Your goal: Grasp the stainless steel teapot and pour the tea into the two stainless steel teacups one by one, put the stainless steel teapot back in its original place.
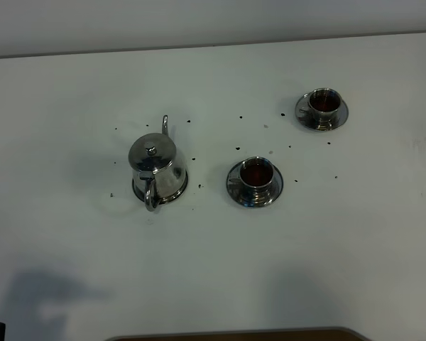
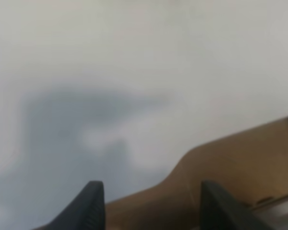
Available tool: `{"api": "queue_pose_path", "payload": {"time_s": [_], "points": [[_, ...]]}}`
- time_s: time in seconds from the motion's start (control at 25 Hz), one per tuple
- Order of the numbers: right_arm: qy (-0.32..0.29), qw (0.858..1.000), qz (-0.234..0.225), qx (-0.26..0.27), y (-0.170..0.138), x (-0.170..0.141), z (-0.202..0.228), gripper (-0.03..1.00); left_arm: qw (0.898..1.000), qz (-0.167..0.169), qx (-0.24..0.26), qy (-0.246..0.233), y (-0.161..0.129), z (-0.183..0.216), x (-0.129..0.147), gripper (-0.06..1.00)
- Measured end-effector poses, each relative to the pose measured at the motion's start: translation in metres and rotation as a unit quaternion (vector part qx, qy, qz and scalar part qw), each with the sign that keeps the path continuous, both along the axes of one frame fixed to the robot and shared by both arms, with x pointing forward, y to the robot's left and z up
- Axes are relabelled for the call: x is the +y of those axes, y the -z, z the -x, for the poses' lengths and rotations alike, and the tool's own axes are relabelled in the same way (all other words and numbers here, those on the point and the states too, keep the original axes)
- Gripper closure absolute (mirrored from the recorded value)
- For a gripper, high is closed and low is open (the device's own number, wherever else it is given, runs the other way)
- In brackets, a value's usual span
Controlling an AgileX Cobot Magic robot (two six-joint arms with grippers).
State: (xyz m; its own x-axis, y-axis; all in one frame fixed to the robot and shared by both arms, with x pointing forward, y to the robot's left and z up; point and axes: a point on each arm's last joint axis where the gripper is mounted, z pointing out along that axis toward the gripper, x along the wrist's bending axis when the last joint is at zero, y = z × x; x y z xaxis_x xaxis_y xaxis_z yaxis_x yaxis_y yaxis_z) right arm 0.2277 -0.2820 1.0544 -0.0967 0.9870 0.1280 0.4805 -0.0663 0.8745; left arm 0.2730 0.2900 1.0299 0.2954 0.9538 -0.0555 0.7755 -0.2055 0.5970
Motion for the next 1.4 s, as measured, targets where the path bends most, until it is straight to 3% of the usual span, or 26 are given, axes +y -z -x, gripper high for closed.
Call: {"api": "queue_pose_path", "payload": {"time_s": [0.2, 0.36, 0.48, 1.16, 1.4], "points": [[0.0, 1.0, 0.0, 0.0, 0.0, 0.0, 0.0, 0.73, 0.998, 0.007, -0.016, -0.066, -0.001, 0.003, 0.006, 0.45], [0.0, 1.0, 0.0, 0.0, 0.0, 0.0, 0.0, 0.73, 0.99, 0.011, -0.033, -0.138, -0.002, 0.008, 0.012, 0.45], [0.0, 1.0, 0.0, 0.0, 0.0, 0.0, 0.0, 0.73, 0.985, 0.015, -0.051, -0.164, -0.003, 0.013, 0.014, 0.45], [-0.019, 1.0, 0.0, 0.0, 0.0, -0.001, 0.001, 0.73, 0.973, 0.036, -0.149, -0.172, -0.004, 0.04, 0.019, 0.45], [-0.02, 1.0, 0.002, 0.0, 0.0, -0.001, 0.001, 0.73, 0.973, 0.036, -0.151, -0.173, -0.004, 0.041, 0.019, 0.45]]}}
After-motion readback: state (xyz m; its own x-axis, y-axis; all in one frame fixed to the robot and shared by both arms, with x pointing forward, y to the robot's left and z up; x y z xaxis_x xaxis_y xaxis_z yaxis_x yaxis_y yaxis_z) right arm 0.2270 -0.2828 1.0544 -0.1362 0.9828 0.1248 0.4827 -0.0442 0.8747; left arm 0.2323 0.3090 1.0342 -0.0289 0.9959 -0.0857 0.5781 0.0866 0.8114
